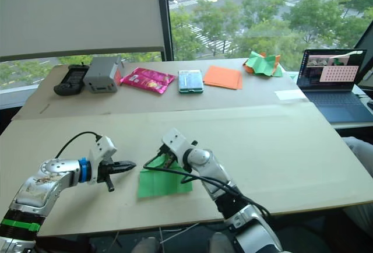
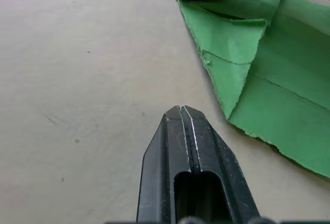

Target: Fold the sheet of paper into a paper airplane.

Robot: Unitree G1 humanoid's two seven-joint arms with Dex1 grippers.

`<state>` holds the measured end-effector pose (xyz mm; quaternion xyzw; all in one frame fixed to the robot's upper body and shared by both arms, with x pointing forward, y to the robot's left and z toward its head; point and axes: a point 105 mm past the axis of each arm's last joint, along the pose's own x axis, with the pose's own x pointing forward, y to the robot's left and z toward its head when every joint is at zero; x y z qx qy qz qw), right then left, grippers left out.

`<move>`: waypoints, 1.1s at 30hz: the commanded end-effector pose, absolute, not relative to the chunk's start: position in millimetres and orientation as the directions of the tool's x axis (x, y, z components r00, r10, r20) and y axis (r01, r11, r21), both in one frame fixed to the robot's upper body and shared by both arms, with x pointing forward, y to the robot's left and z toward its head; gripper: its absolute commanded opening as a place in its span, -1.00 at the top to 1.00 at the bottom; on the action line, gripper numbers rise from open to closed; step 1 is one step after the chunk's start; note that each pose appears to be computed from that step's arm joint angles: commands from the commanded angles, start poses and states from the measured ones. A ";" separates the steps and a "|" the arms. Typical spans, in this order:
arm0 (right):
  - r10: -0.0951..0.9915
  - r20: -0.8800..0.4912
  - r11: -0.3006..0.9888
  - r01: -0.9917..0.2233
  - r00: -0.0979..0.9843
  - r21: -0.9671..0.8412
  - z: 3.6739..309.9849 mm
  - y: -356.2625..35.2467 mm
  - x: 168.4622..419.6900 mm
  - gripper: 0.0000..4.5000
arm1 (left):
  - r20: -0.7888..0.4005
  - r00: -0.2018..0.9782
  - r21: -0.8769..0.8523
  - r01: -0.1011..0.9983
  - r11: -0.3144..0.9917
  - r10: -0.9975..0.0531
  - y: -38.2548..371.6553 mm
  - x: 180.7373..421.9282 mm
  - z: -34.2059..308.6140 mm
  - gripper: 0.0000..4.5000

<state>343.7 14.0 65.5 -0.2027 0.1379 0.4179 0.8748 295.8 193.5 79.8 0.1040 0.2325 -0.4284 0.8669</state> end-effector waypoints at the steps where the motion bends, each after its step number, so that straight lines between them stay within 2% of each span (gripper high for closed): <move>1: 0.659 -0.449 0.567 -0.791 0.603 -0.231 56.4 10.7 342.3 1.00 | -0.429 0.525 -0.011 0.811 0.585 -0.735 180.7 302.8 93.4 0.99; 5: 0.658 -0.447 0.568 -0.789 0.607 -0.236 57.8 9.3 342.4 1.00 | -0.390 0.480 -0.039 0.844 0.535 -0.786 160.3 301.3 92.7 0.99; 7: 0.659 -0.433 0.573 -0.784 0.615 -0.240 63.3 9.0 343.5 1.00 | -0.412 0.439 -0.060 0.861 0.505 -0.799 149.7 297.8 78.6 0.99; 14: 0.713 -0.301 0.613 -0.772 0.633 -0.168 108.9 6.9 336.7 1.00 | -0.510 0.375 -0.068 0.880 0.470 -0.775 144.8 290.3 42.6 0.99; 17: 0.723 -0.246 0.632 -0.762 0.645 -0.143 131.5 -9.4 328.0 1.00 | -0.511 0.371 -0.072 0.880 0.469 -0.775 143.3 290.6 39.1 0.99; 21: 0.715 -0.241 0.645 -0.752 0.656 -0.137 142.4 -32.7 317.7 1.00 | -0.513 0.364 -0.079 0.882 0.465 -0.777 142.4 290.3 37.1 0.99; 23: 0.705 -0.260 0.646 -0.749 0.660 -0.149 140.9 -45.4 312.3 1.00 | -0.514 0.362 -0.080 0.882 0.464 -0.778 142.2 289.8 36.6 0.99; 28: 0.661 -0.460 0.571 -0.795 0.593 -0.204 96.2 -89.5 284.8 1.00 | -0.515 0.363 -0.081 0.881 0.465 -0.777 142.5 290.1 36.8 0.99; 30: 0.647 -0.525 0.528 -0.822 0.553 -0.215 77.8 -98.4 273.8 1.00 | -0.515 0.364 -0.081 0.880 0.468 -0.776 143.2 290.6 36.9 0.99; 33: 0.651 -0.549 0.497 -0.841 0.524 -0.214 66.7 -100.0 266.4 1.00 | -0.513 0.367 -0.082 0.879 0.470 -0.776 144.4 291.7 38.4 0.99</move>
